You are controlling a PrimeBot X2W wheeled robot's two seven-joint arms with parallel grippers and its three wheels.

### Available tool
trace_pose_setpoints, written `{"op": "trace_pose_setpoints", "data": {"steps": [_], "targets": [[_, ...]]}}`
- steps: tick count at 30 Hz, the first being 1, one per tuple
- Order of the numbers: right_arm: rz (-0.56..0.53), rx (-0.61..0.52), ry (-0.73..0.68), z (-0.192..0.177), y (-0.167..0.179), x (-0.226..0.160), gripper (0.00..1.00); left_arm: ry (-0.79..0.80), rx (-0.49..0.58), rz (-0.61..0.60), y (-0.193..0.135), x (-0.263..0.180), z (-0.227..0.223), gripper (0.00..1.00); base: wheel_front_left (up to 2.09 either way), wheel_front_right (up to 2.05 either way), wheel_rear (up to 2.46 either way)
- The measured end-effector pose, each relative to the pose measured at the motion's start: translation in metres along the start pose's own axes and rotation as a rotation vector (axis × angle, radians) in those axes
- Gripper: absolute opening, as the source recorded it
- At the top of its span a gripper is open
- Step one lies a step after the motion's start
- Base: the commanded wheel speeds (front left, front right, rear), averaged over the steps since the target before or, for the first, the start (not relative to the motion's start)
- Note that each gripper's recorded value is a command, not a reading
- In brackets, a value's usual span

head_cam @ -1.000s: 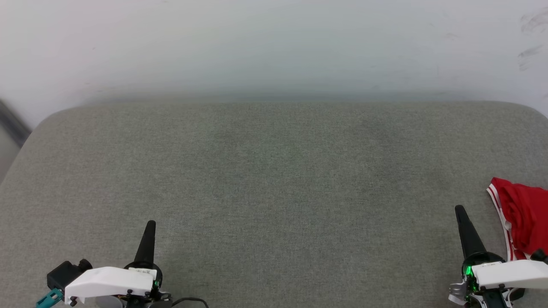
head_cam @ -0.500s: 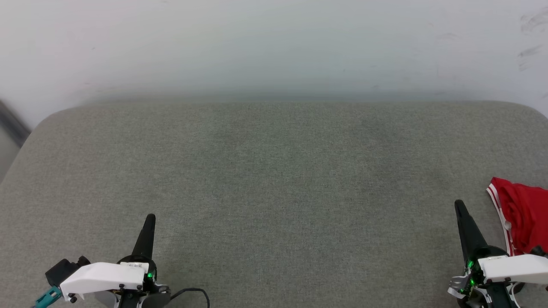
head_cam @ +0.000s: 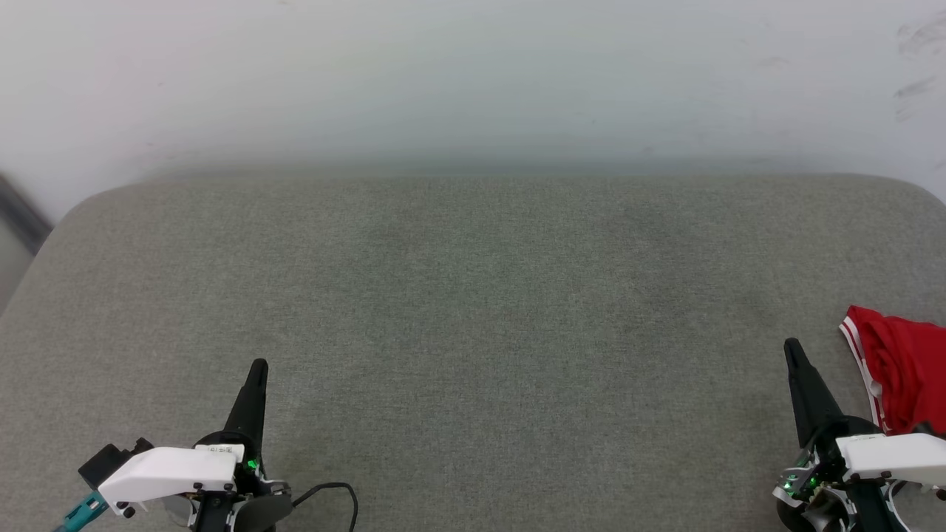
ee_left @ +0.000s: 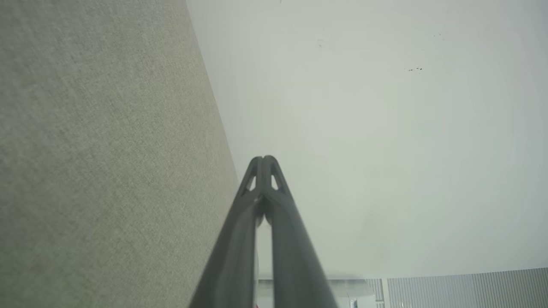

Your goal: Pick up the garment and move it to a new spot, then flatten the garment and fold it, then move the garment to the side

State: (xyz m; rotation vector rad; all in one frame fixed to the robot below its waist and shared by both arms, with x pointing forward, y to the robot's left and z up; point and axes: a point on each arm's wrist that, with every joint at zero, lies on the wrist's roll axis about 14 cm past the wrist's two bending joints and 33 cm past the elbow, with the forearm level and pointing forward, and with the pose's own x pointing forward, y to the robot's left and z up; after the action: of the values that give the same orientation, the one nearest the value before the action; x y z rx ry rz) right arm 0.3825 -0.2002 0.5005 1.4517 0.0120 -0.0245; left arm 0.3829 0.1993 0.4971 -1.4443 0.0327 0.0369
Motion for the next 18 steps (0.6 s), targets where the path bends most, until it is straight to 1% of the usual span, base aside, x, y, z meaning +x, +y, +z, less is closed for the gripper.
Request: {"op": "trace_pose_setpoints", "data": {"steps": [18], "targets": [[0.012,0.119,0.009,0.0004,0.0034,0.0044,0.0,0.003,-0.129,-0.036,-0.0076,0.0047,0.0018,0.0,0.0,0.0,0.0]]}}
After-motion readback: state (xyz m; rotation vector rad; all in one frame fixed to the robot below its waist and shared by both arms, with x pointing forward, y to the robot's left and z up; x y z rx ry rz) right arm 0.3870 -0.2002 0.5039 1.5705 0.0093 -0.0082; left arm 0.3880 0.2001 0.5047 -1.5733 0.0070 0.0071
